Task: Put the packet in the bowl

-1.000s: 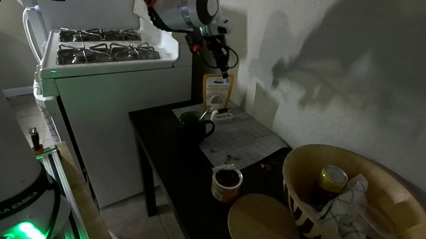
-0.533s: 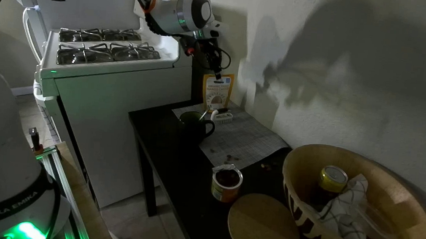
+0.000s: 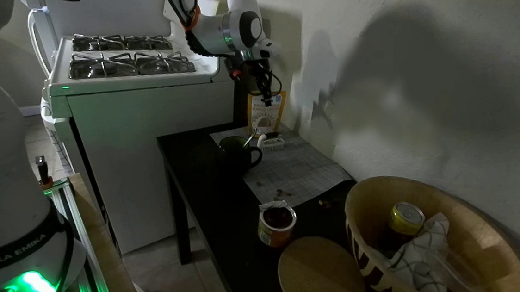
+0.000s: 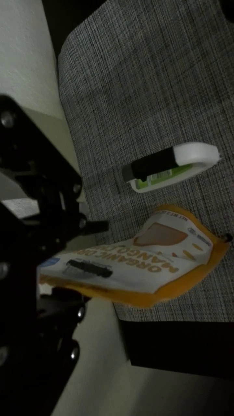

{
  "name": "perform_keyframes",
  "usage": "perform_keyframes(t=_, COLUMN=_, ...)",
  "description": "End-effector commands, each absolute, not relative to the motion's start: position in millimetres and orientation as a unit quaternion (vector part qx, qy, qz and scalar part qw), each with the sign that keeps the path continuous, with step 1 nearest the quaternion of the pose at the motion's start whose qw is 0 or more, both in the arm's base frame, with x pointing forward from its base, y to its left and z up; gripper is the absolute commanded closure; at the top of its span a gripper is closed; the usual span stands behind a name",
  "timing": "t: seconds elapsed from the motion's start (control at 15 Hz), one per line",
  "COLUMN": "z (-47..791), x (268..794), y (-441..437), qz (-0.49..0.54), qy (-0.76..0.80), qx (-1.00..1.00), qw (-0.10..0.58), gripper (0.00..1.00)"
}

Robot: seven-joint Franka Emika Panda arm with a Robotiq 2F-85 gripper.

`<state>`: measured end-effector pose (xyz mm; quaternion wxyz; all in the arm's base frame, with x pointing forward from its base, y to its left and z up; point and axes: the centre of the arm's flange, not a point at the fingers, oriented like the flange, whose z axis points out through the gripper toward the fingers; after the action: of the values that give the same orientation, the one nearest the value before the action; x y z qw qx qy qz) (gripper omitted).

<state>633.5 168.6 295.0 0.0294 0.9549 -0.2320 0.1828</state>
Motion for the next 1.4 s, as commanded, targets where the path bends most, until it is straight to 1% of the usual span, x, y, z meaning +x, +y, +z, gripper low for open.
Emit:
perform_keyframes(t=0.0, z=287.8, x=641.3, y=178.4, qz=0.189, qy=-0.251, qx=0.949, qw=0.028, gripper=0.93)
perform_keyframes(t=0.07, z=290.1, x=639.1, y=178.2, qz=0.190, qy=-0.252, qx=0.948, qw=0.029, gripper=0.99)
perform_keyframes(t=0.13, z=292.9, x=636.7, y=177.2, qz=0.189, qy=-0.253, qx=0.948, qw=0.029, gripper=1.00)
perform_keyframes(t=0.33, z=311.4, x=620.9, y=165.9, qz=0.181, qy=-0.248, qx=0.951, qw=0.027, gripper=0.99)
perform_keyframes(t=0.47, z=349.5, x=597.8, y=146.1, qz=0.194, qy=-0.244, qx=0.950, qw=0.017, gripper=0.99)
perform_keyframes(t=0.67, z=394.8, x=574.8, y=119.4, qz=0.212, qy=-0.252, qx=0.944, qw=-0.021, gripper=0.99)
perform_keyframes(t=0.8, z=424.9, x=555.5, y=95.2, qz=0.208, qy=-0.263, qx=0.942, qw=-0.014, gripper=0.99)
perform_keyframes(t=1.13, z=478.9, x=504.2, y=-1.5, qz=0.230, qy=-0.360, qx=0.901, qw=0.072, gripper=0.99)
perform_keyframes(t=1.2, z=488.8, x=494.9, y=-26.3, qz=0.235, qy=-0.374, qx=0.894, qw=0.078, gripper=0.99)
perform_keyframes(t=1.33, z=508.6, x=474.3, y=-75.2, qz=0.233, qy=-0.371, qx=0.896, qw=0.070, gripper=0.99)
